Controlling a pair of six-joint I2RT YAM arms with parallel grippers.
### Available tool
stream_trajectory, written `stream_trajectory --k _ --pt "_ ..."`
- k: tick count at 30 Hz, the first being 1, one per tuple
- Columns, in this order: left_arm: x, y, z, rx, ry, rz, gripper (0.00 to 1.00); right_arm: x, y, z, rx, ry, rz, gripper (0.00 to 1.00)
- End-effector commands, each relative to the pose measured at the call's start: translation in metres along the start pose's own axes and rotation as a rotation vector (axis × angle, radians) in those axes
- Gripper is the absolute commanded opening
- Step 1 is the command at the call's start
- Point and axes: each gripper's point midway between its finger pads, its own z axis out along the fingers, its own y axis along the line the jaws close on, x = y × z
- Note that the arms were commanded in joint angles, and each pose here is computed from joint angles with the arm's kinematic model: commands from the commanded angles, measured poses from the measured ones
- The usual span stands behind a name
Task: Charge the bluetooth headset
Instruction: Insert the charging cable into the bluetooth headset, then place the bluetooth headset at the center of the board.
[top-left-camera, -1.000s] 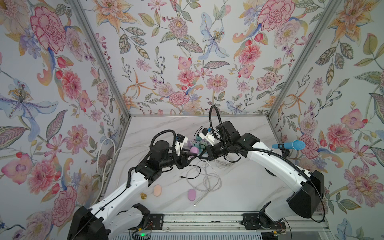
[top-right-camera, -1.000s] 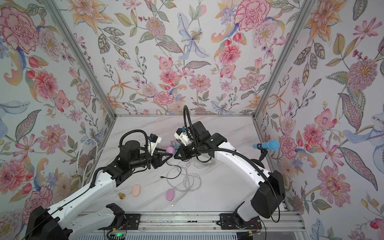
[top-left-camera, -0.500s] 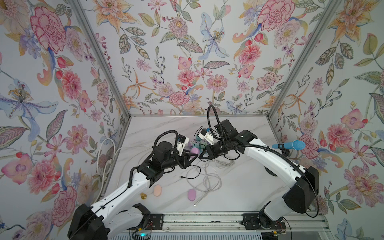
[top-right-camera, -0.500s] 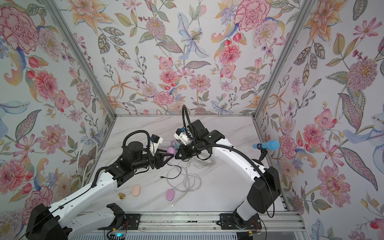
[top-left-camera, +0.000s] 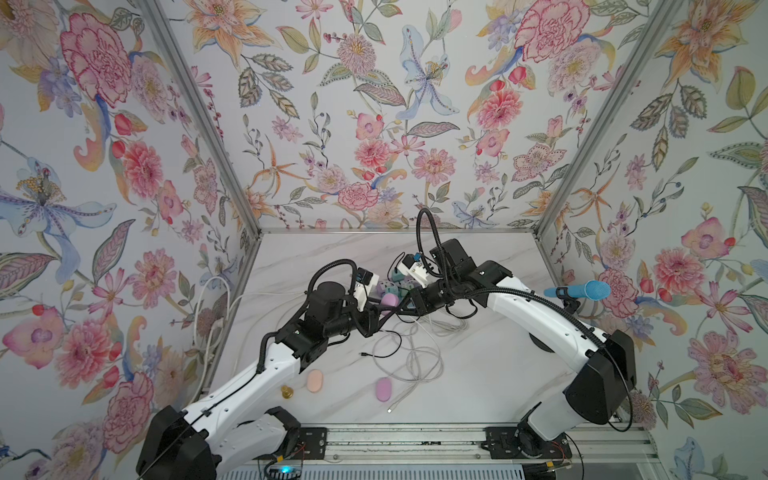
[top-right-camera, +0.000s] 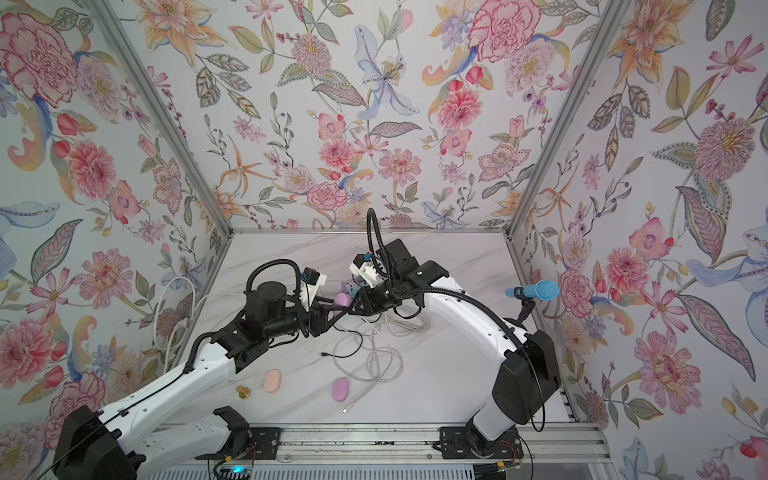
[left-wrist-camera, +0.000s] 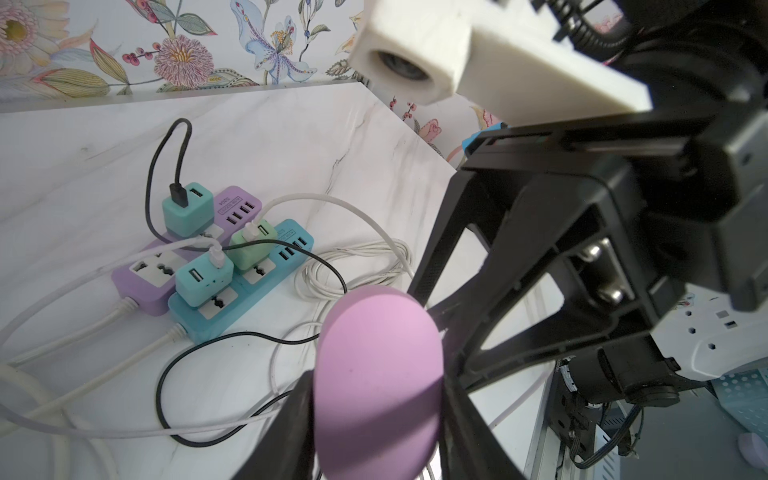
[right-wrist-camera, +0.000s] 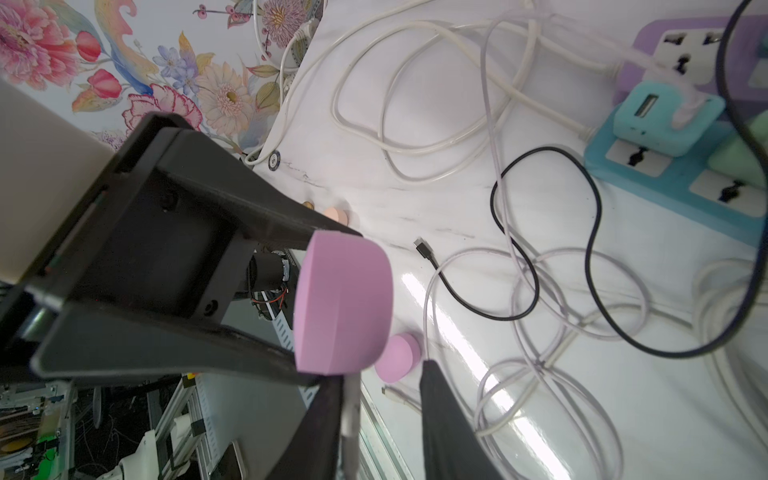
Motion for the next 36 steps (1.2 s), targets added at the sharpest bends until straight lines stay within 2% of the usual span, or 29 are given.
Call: stream_trajectory --k 1,6,10,17,22,28,32,36 --pt "0.013 -0.022 0.000 0.135 0.070 0.015 0.00 -0.060 0.034 -0.024 -0.060 -0.283 -0.194 0.40" --pt "0.036 0.032 -0.002 -0.089 0.118 -0.104 0.00 -0.054 0.031 -0.051 0.018 -0.363 -0.193 0.47" --pt "0.072 0.062 -0.008 -0.251 0.189 -0.231 0.00 -0.049 0.028 -0.073 0.085 -0.430 -0.203 0.51" --pt "0.141 0.106 -0.035 -0.522 0.281 -0.418 0.01 -0.037 0.022 -0.073 0.111 -0.431 -0.194 0.51" --pt "0.175 0.124 -0.046 -0.614 0.303 -0.520 0.08 -0.028 0.026 -0.060 0.098 -0.394 -0.206 0.52" --pt "0.190 0.141 -0.052 -0.667 0.272 -0.573 0.09 -0.018 0.031 -0.042 0.083 -0.347 -0.216 0.52" --pt "0.193 0.152 -0.053 -0.689 0.261 -0.586 0.26 -0.013 0.034 -0.034 0.074 -0.326 -0.219 0.52" --pt "0.187 0.159 -0.052 -0.708 0.260 -0.572 0.62 -0.008 0.038 -0.023 0.059 -0.298 -0.225 0.53"
